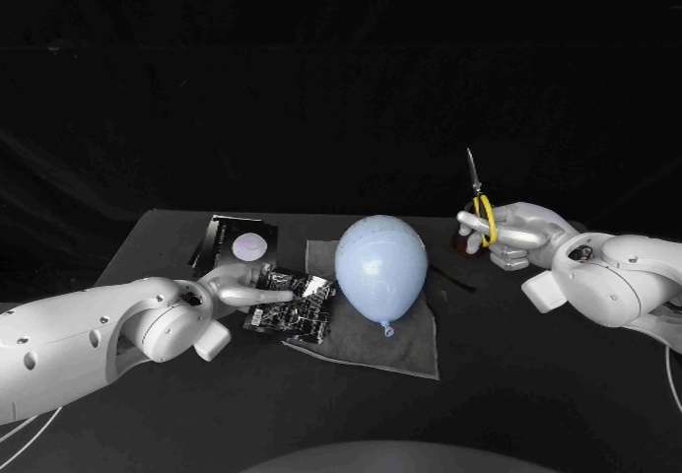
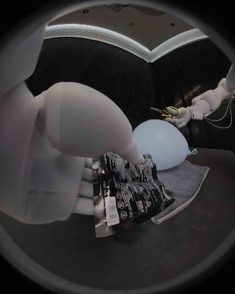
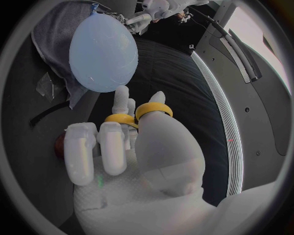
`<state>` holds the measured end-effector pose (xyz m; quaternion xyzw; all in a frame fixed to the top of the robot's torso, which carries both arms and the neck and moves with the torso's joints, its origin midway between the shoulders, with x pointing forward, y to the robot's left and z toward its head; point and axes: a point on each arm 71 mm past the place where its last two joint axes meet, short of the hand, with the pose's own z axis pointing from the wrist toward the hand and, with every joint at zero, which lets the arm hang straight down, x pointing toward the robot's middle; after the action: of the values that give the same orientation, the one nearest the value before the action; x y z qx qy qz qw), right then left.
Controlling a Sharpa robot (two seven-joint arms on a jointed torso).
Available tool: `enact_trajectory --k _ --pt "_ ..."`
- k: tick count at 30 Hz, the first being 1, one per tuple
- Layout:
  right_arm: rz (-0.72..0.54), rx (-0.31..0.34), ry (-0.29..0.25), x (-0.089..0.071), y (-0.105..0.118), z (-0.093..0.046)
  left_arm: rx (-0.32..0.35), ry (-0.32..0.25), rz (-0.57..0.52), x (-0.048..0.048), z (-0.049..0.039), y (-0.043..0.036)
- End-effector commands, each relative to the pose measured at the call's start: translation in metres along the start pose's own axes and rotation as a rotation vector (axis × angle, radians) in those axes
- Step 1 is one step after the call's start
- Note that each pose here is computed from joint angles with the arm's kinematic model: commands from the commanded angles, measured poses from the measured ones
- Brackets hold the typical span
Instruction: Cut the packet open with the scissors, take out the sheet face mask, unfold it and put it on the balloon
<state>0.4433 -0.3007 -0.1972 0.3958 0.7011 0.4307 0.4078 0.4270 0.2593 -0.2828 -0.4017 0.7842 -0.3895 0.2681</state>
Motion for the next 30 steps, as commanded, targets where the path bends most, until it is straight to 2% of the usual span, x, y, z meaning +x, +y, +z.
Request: enact_trajectory --k 1,5,16,21,30 --pt "-0.002 -0.017 0.021 0.002 0.002 0.000 0.004 0.014 0.038 0.0023 0.0003 -0.0011" --pt "-0.002 -0.017 0.022 0.002 0.002 0.000 0.037 -0.021 0.039 -0.0021 0.0001 -0.0027" --pt "-0.001 -0.015 0.026 0.002 0.001 0.000 0.197 -0.128 0.081 -0.0188 -0.0047 -0.0116" --pt "-0.002 -0.014 0.026 0.002 0.001 0.000 0.236 -0.133 0.135 -0.0222 -0.0059 -0.0141" --pt "-0.001 -0.011 0.031 0.002 0.000 0.000 0.293 -0.134 0.220 -0.0225 -0.0066 -0.0187"
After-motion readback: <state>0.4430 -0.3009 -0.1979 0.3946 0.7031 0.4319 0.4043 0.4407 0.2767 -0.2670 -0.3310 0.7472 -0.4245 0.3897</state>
